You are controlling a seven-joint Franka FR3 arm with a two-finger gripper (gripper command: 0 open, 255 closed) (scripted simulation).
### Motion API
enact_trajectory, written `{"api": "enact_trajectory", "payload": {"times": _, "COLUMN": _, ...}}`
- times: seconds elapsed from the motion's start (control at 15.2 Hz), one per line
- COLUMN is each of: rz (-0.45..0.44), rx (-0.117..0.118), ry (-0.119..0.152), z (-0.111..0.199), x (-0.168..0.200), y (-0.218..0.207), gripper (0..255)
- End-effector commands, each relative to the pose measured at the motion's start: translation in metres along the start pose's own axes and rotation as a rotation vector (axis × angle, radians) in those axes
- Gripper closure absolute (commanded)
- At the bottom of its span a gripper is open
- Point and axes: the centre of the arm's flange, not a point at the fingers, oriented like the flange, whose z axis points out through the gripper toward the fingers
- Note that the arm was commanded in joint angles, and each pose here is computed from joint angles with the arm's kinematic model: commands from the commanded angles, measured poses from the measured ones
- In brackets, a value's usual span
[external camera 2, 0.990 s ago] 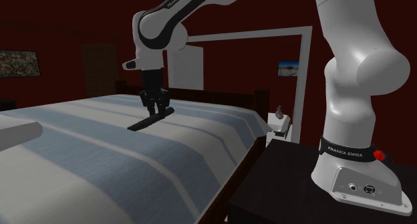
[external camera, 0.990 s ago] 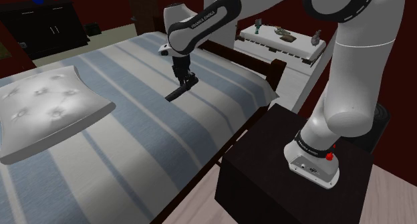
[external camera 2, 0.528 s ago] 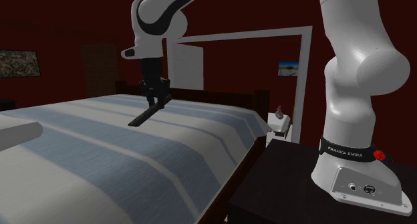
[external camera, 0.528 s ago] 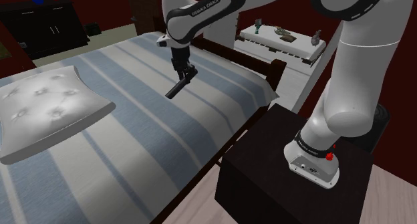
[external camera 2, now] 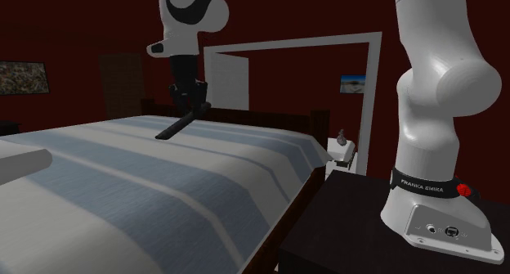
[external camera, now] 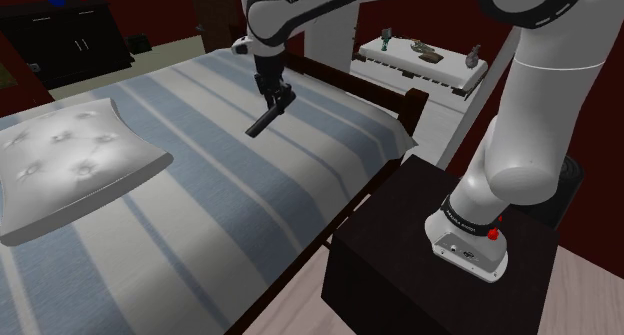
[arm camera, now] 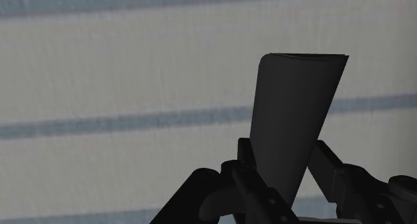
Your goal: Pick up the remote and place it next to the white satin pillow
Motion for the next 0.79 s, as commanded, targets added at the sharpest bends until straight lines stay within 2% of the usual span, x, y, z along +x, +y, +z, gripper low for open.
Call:
{"api": "enact_trajectory", "payload": {"times": 0.0, "rz": 0.0, "rx": 0.0, "ry": 0.0, "z": -0.012, "x": 0.0, "y": -0.001, "gripper": 255}}
{"api": "enact_trajectory", "payload": {"times": 0.73, "rz": 0.0, "rx": 0.0, "ry": 0.0, "z": -0.069, "x": 0.0, "y": -0.005, "gripper": 255}}
